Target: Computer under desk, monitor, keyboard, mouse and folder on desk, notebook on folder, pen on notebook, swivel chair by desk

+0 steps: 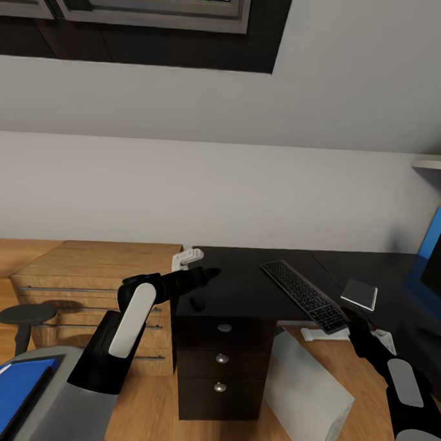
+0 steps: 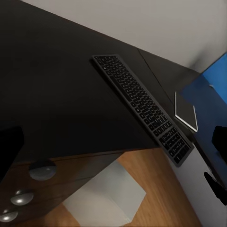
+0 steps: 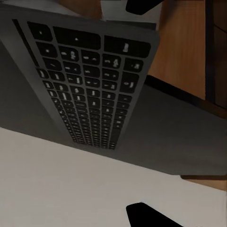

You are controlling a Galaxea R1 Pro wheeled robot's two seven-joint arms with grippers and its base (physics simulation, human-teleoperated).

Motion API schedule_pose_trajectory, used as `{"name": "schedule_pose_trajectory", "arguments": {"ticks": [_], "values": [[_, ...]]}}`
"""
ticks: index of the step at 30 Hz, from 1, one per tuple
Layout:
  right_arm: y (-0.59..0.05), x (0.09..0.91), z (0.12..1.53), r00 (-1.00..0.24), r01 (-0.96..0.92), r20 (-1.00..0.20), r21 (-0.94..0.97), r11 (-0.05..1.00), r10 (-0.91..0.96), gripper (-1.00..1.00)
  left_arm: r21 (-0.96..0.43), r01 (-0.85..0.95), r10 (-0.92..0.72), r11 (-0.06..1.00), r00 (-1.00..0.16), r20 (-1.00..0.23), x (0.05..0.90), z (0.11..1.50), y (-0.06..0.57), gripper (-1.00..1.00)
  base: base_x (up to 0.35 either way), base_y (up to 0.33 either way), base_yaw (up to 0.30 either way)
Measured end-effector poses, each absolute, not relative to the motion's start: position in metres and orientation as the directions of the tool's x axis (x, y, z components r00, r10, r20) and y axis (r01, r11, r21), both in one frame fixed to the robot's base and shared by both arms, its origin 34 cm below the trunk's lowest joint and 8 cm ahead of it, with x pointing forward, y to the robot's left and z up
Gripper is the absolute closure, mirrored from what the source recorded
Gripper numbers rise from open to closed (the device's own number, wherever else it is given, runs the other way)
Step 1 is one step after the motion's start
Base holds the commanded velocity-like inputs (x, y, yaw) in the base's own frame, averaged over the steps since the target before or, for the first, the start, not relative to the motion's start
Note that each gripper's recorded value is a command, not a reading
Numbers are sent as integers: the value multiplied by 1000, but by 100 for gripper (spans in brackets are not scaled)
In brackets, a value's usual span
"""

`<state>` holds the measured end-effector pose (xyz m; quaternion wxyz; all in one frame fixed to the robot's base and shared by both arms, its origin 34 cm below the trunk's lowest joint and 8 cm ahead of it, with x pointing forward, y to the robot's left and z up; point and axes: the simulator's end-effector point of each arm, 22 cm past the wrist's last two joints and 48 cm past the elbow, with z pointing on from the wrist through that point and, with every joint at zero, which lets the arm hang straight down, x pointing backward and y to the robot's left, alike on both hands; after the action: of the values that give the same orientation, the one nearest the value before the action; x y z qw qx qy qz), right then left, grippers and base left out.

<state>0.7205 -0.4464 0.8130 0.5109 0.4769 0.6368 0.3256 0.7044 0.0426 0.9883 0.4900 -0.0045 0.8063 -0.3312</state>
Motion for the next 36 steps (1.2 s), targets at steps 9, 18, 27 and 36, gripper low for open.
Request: {"name": "schedule_pose_trajectory", "arguments": {"ticks": [9,18,27,36], "values": [[-448,718,795,-21,279,-341,901,333,940,-100,-538,318,-332,780,-519,-788,702,972,43,-100,0,0,0],[-445,714,764,-30,302,-327,898,320,945,-100,-538,318,-332,780,-519,-788,700,954,42,-100,0,0,0],[-444,711,743,-33,309,-322,897,316,946,-100,-538,318,-332,780,-519,-788,698,937,42,-100,0,0,0],[-445,710,739,-33,309,-322,897,316,946,-100,-539,316,-333,780,-520,-786,698,932,44,-100,9,0,0]]}}
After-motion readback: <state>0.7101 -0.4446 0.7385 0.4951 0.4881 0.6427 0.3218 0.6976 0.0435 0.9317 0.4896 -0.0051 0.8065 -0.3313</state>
